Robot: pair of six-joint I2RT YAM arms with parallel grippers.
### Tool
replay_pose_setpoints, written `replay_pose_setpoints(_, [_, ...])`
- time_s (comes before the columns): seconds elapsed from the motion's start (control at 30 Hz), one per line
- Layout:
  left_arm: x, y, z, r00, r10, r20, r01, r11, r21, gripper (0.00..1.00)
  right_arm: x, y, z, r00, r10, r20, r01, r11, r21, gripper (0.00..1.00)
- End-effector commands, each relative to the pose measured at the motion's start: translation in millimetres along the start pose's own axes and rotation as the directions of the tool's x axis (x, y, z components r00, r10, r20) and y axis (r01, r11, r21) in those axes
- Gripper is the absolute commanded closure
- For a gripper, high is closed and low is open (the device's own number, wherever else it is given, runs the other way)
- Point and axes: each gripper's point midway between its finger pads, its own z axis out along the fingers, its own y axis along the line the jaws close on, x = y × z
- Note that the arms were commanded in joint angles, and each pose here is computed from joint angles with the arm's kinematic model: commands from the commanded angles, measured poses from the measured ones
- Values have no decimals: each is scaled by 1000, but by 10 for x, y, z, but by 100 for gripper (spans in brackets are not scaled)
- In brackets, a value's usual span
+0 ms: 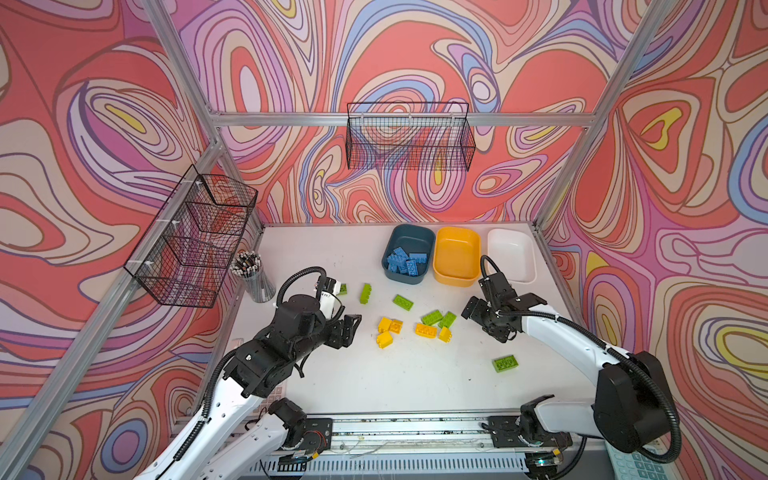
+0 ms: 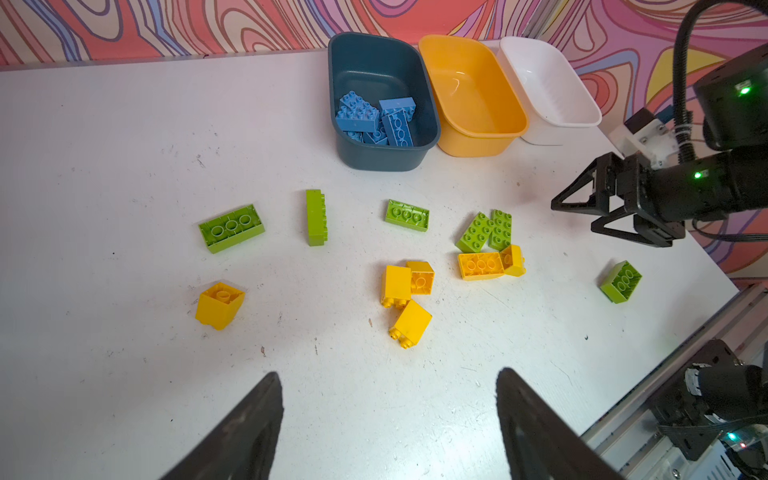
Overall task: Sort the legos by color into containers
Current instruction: 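Close the right gripper on the lime-green brick and lift it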
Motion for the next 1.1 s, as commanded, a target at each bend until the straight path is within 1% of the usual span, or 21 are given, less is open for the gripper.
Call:
replay_pose_setpoints(0.0, [60, 46, 7, 1000, 9, -15, -9, 1000, -19, 20, -78, -72, -150, 999, -6, 34, 4, 998, 57, 2])
replay_pose_setpoints(0.1, [64, 36, 7, 1000, 8, -16, -8, 1000, -13, 20, -55, -268, -309, 998, 30, 52, -37, 991, 131, 2])
replay_pose_setpoints(0.2, [65, 24, 3, 1000, 7, -16, -7, 1000, -6, 20, -6, -549, -474, 993, 80, 87, -98, 970, 221, 2])
replay_pose_setpoints(0.27, [58, 17, 0, 1000, 6, -13, -6, 1000, -2, 20, 41, -693, -559, 988, 112, 108, -136, 958, 253, 2])
replay_pose_setpoints(0.4, [63, 16, -4, 1000, 6, -12, -6, 1000, 0, 20, 232, -932, -584, 982, 169, 82, -186, 929, 320, 2])
replay_pose_setpoints(0.5, [57, 13, -13, 1000, 6, -9, -6, 1000, 2, 20, 344, -1052, -546, 977, 201, 72, -213, 914, 344, 2])
replay_pose_setpoints(0.57, [58, 13, -15, 1000, 6, -8, -6, 1000, 2, 20, 394, -1096, -505, 974, 217, 68, -227, 910, 347, 2])
replay_pose_setpoints(0.73, [66, 18, -12, 1000, 5, -10, -5, 1000, -1, 20, 526, -1090, -294, 960, 275, 45, -276, 917, 289, 2])
replay_pose_setpoints(0.93, [76, 19, 0, 1000, 4, -16, -4, 1000, -1, 20, 611, -1065, -62, 955, 295, 16, -289, 922, 258, 2])
replay_pose_setpoints(1.03, [77, 18, 6, 1000, 5, -17, -5, 1000, -1, 20, 600, -1039, -11, 956, 292, 17, -287, 926, 244, 2])
replay_pose_setpoints(1.07, [77, 19, 4, 1000, 6, -18, -6, 1000, -1, 20, 597, -1026, 3, 957, 291, 15, -286, 928, 239, 3])
